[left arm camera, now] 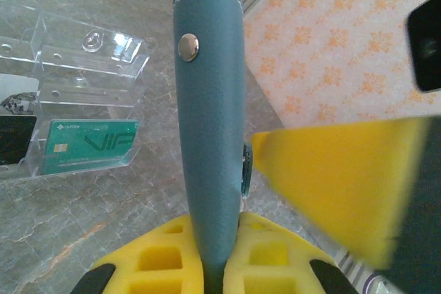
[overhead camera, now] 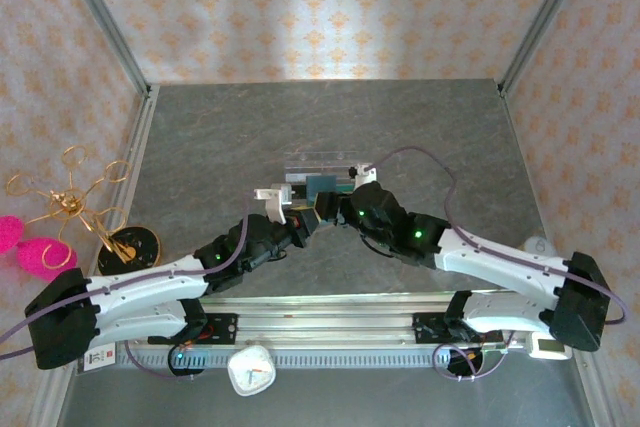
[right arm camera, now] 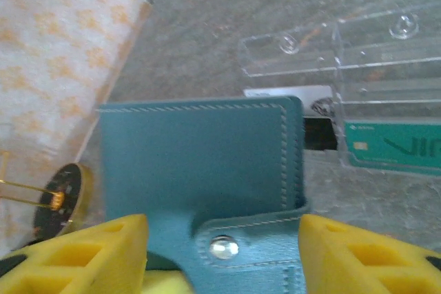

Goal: Take the credit cards out of the card holder

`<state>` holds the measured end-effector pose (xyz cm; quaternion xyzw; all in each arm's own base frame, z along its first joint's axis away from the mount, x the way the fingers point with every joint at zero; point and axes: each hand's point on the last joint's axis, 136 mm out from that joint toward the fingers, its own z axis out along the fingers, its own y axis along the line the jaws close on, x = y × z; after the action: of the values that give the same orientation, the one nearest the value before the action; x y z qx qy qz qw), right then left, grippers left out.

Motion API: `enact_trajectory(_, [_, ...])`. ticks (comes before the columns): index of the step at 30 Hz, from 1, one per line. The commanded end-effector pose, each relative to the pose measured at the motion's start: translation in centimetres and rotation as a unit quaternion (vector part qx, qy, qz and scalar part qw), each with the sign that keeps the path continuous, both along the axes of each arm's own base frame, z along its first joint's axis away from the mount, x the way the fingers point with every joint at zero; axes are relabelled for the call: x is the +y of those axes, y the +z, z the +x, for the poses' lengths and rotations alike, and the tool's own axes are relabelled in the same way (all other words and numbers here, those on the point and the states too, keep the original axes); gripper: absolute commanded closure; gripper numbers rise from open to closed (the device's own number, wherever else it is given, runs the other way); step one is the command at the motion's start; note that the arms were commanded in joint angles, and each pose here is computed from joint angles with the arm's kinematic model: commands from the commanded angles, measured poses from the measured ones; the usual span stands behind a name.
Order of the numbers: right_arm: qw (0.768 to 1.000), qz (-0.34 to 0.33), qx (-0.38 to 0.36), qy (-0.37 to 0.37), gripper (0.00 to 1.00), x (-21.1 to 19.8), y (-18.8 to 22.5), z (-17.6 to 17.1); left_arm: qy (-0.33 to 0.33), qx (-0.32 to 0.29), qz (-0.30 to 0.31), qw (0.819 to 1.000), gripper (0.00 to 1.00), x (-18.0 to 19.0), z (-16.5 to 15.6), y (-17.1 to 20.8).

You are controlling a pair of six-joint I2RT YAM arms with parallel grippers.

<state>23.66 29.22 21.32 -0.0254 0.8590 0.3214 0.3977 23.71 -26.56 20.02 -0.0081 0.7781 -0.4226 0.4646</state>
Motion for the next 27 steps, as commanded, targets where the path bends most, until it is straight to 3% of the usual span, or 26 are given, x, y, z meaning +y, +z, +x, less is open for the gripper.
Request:
enact_trajectory(1, [1.0, -0.014, 0.0, -0.017, 0.44, -0.2, 0.5, 0.5, 0.016, -0.033, -0.02, 0.999, 1.0, 0.5, 0.2, 2.7])
enact_trajectory(4, [0.999, -0.039, 0.011, -0.024, 0.5, -0.2, -1.3, 0.8, 0.013, -0.048, -0.043, 0.998, 1.0, 0.7, -0.1, 3.9])
enact_trajectory(6, [0.998, -0.055, 0.014, -0.034, 0.62, -0.6, -2.0, 1.0, 0.006, -0.051, -0.049, 0.997, 1.0, 0.5, -0.2, 4.4])
enact_trajectory(15, [0.993, -0.086, 0.016, -0.076, 1.0, -3.8, -3.8, 2.0, 0.017, -0.025, -0.034, 0.999, 1.0, 1.0, -0.2, 3.4])
enact_trajectory(22, [0.994, -0.075, 0.011, -0.079, 1.0, -5.8, -4.3, 1.8, 0.018, -0.002, -0.026, 1.0, 1.0, 1.4, -0.5, 1.5])
enact_trajectory(23, [0.996, -0.064, -0.003, -0.064, 0.94, -5.6, -3.5, 1.6, 0.015, -0.004, -0.028, 0.999, 1.0, 1.4, -0.6, 1.6])
enact_trajectory(26, [0.998, -0.021, -0.052, -0.026, 0.56, -5.5, -0.9, 0.6, 0.009, -0.007, -0.033, 0.999, 1.0, 1.5, -1.0, 1.6])
enact_trajectory(27, [0.998, -0.003, -0.068, -0.015, 0.49, -5.6, 0.0, 0.2, 0.006, -0.009, -0.035, 0.999, 1.0, 1.6, -1.1, 1.5])
